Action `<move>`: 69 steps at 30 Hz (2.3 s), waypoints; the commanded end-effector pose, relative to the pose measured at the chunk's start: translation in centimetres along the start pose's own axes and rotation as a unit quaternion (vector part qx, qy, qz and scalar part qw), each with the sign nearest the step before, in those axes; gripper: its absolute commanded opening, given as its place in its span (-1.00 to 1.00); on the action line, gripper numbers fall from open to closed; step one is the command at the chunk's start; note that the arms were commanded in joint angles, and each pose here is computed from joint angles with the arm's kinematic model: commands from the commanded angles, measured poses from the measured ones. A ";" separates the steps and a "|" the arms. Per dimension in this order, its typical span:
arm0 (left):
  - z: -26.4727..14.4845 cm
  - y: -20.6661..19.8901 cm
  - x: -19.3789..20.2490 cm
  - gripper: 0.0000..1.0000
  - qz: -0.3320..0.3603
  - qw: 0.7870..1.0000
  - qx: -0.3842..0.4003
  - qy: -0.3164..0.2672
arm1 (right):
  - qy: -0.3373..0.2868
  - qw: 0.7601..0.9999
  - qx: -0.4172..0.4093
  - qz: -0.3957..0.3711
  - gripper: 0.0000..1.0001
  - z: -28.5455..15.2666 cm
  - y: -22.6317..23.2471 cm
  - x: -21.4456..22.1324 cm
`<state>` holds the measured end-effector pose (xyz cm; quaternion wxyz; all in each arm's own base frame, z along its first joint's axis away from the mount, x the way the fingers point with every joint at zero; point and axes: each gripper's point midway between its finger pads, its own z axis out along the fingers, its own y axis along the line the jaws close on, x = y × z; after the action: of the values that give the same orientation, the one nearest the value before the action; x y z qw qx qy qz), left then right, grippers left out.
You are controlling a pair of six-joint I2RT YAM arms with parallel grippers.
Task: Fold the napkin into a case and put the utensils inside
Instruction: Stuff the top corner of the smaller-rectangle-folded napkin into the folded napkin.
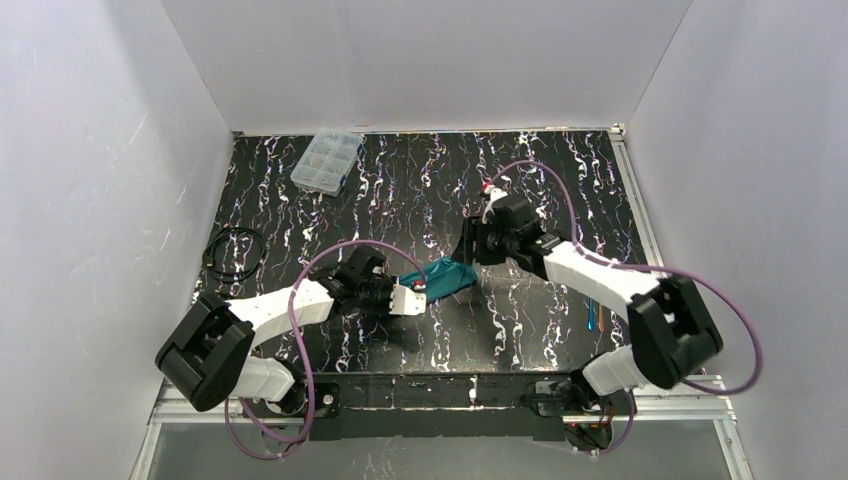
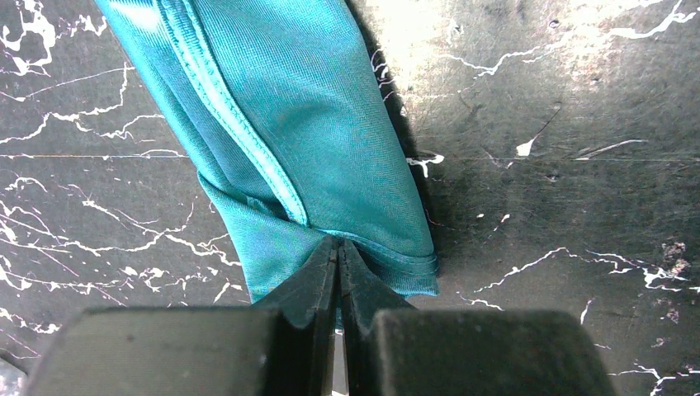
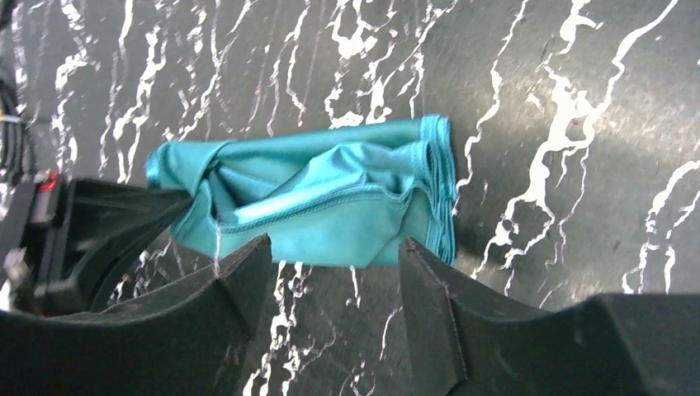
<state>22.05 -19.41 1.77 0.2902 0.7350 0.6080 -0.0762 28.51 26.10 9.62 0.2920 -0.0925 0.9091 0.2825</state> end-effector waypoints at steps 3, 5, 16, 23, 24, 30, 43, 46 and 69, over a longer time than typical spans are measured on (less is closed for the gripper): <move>0.0 -3.0 2.5 -1.00 -0.025 0.998 0.042 0.044 | -0.019 0.997 -0.069 -0.038 0.55 -3.0 1.9 0.9; -0.1 -3.1 2.5 -1.00 -0.025 0.998 0.041 0.044 | -0.027 0.995 -0.087 -0.046 0.66 -3.8 2.5 1.1; -0.6 -1.6 1.7 -1.00 -0.041 0.998 0.021 0.042 | 0.074 0.981 -0.179 -0.012 0.48 0.2 8.7 5.2; -0.6 -1.5 1.5 -1.00 -0.039 0.998 0.020 0.040 | 0.071 0.974 -0.211 0.035 0.07 1.9 10.6 5.7; -0.6 -1.5 1.5 -1.00 -0.039 0.998 0.021 0.039 | 0.071 0.973 -0.215 0.040 0.04 2.1 10.8 5.7; -0.6 -1.3 1.4 -1.00 -0.039 0.998 0.020 0.037 | 0.115 0.968 -0.218 0.053 -0.40 4.7 9.9 8.2; -0.7 -1.1 0.8 -1.00 -0.028 0.999 0.022 0.027 | 0.109 0.943 -0.308 0.068 -0.52 6.2 11.7 6.2; -0.7 -1.2 0.8 -1.00 -0.026 0.999 0.024 0.026 | 0.114 0.951 -0.281 0.054 -0.51 6.9 11.0 6.1; -2.7 1.9 -1.4 -1.00 -0.104 0.994 -0.027 0.005 | 0.166 0.972 -0.156 0.054 -0.52 10.4 5.6 10.0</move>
<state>22.12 -18.92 2.80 0.2748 0.7011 0.6537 -0.0751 24.01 38.91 2.91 0.1064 -0.1466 0.8586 0.4795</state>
